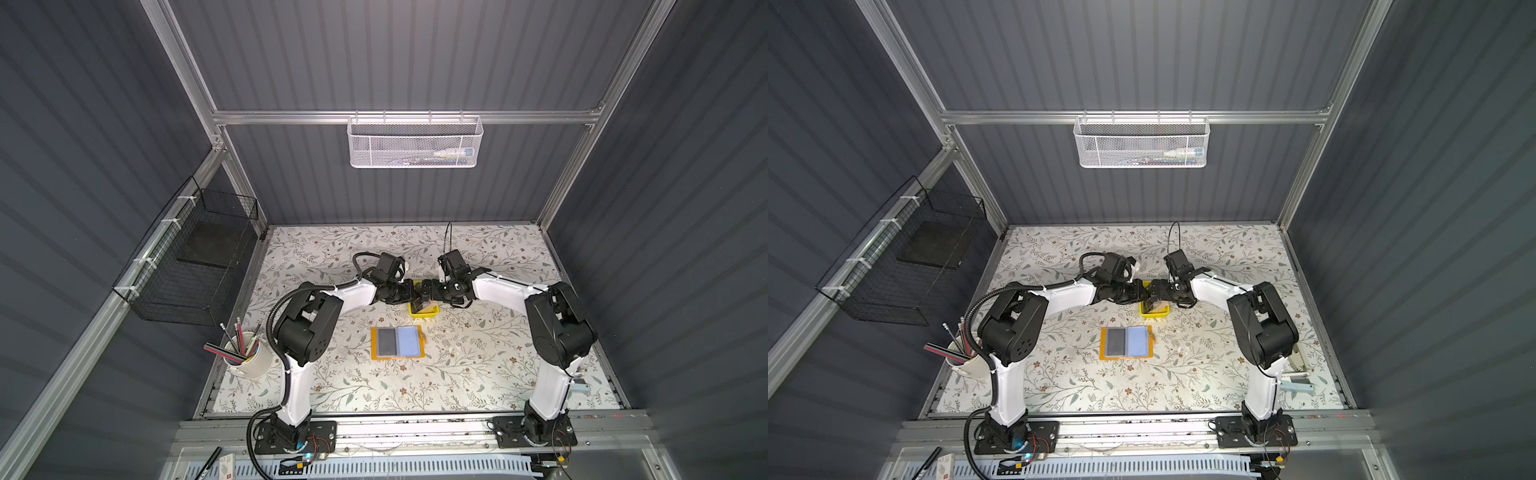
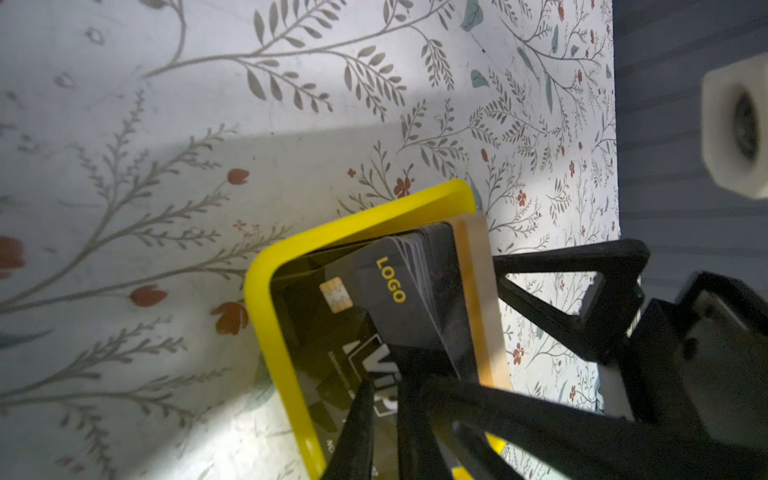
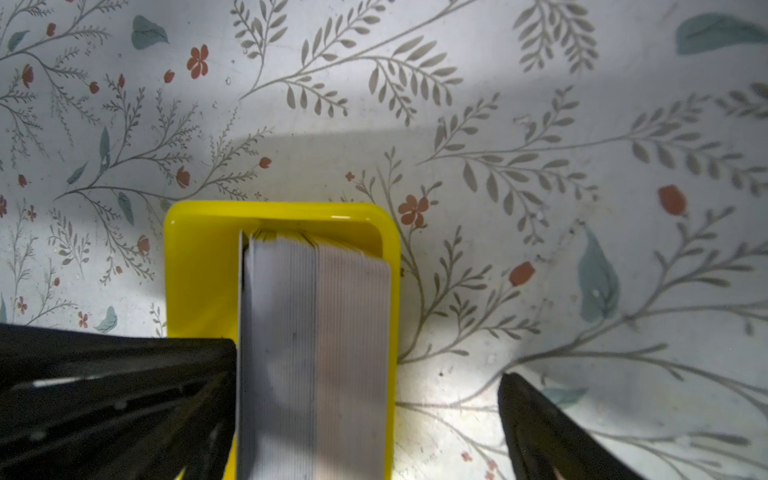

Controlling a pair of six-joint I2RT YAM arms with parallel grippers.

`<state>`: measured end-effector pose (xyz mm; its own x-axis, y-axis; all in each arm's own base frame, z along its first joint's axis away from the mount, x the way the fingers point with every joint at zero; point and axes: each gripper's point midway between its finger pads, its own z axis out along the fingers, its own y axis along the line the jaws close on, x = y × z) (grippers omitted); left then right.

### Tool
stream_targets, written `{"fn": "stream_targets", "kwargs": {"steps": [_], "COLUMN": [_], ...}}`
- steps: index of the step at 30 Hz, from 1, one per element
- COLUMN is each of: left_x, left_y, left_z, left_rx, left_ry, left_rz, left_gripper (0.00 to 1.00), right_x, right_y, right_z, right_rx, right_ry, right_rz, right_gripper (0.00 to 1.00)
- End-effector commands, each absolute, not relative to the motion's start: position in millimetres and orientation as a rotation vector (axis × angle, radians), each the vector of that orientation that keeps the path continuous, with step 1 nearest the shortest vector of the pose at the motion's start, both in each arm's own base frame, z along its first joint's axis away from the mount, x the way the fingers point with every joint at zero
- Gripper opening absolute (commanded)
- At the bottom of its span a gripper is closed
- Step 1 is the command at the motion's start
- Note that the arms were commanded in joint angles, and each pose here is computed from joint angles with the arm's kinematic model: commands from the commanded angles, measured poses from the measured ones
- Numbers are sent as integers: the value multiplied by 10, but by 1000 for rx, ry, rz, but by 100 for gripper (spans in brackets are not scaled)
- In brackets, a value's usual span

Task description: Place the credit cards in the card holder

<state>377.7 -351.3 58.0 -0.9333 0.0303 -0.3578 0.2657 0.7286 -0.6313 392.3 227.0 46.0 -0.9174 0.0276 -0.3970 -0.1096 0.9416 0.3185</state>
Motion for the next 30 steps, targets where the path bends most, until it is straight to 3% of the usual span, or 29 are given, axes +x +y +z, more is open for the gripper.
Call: {"fn": "stream_targets", "kwargs": {"steps": [1, 11, 20, 30], "left_x": [3702, 3696, 3695, 3681], "left_y": [-3520, -3539, -3531, -3534], "left_z": [392, 389, 375, 390], "left_rx": [220, 218, 211, 210], "left_ry": [2675, 2671, 2671, 2667], "left_rz": [-1006, -1014, -1016, -1018], "left_gripper": [15, 14, 14, 14], "right_x": [3919, 3786, 3722, 3747], "right_y": [2204, 2189, 2363, 2516], "right_z": [570, 824, 989, 894], "right_rx": [-58, -7, 8, -6], "right_ry": [2683, 2646, 2632, 2658], "right_rz": [449, 518, 645, 657], "right_gripper": [98, 89, 52, 29]}}
